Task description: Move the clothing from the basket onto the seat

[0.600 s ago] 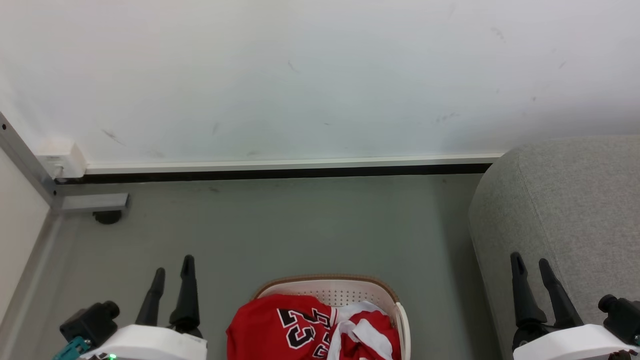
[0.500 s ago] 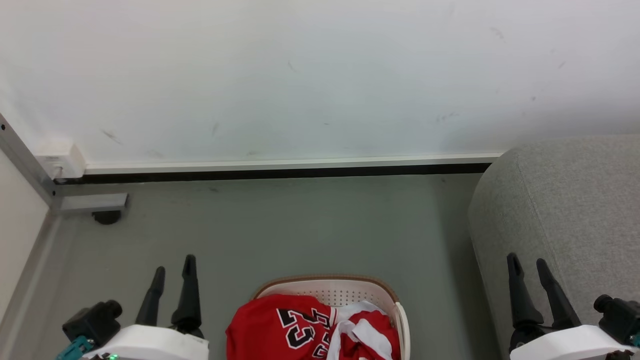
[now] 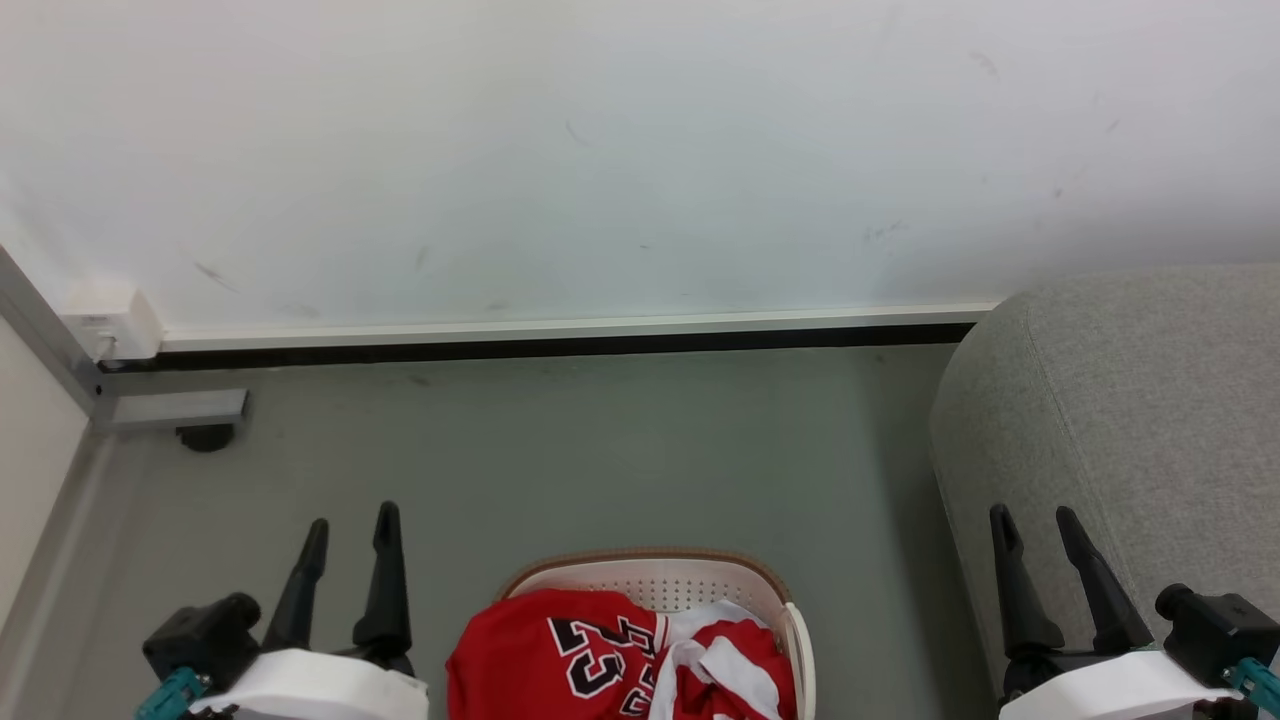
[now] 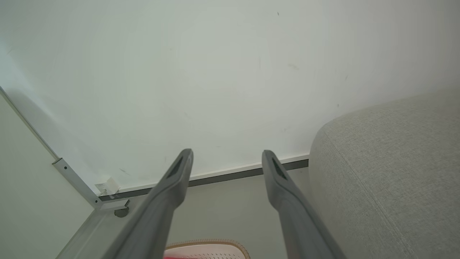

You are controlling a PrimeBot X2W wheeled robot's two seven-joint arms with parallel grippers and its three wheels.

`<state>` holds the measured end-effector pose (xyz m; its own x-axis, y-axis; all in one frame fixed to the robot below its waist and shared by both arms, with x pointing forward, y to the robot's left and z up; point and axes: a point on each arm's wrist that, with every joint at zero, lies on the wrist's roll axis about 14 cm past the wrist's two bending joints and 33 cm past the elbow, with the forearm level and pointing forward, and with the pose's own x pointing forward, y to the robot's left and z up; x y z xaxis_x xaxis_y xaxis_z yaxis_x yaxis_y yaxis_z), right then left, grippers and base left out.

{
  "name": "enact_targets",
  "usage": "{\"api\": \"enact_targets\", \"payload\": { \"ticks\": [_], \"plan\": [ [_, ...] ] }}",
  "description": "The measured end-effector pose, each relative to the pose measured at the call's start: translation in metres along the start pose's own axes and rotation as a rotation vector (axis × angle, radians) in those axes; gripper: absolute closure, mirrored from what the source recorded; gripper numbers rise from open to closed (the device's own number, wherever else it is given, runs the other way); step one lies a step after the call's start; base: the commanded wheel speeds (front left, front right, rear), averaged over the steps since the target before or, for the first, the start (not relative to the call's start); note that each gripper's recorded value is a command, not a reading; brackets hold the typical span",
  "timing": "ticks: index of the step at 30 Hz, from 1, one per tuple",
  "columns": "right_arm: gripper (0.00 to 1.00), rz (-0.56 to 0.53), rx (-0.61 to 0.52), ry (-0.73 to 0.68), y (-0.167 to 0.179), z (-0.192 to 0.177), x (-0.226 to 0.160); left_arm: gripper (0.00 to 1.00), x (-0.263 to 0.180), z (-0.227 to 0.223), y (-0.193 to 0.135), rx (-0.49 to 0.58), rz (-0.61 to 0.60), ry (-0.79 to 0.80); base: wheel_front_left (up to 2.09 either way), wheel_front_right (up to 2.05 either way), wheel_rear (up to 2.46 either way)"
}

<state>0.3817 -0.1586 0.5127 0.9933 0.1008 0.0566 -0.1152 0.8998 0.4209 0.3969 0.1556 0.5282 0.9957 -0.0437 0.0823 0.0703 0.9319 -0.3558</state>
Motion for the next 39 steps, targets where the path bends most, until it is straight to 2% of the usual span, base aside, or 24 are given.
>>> {"api": "enact_targets", "payload": {
  "ticks": [25, 39],
  "plan": [
    [0.00, 0.046, -0.170, -0.017, 0.009, -0.002, 0.000, 0.00, 0.004, 0.001, -0.016, 0.212, -0.071, -0.044, 0.00, 0.00, 0.00],
    [0.00, 0.070, -0.249, -0.033, 0.014, -0.001, 0.001, 0.00, 0.007, -0.002, -0.023, 0.295, -0.109, -0.059, 0.00, 0.00, 0.00]
  ]
}}
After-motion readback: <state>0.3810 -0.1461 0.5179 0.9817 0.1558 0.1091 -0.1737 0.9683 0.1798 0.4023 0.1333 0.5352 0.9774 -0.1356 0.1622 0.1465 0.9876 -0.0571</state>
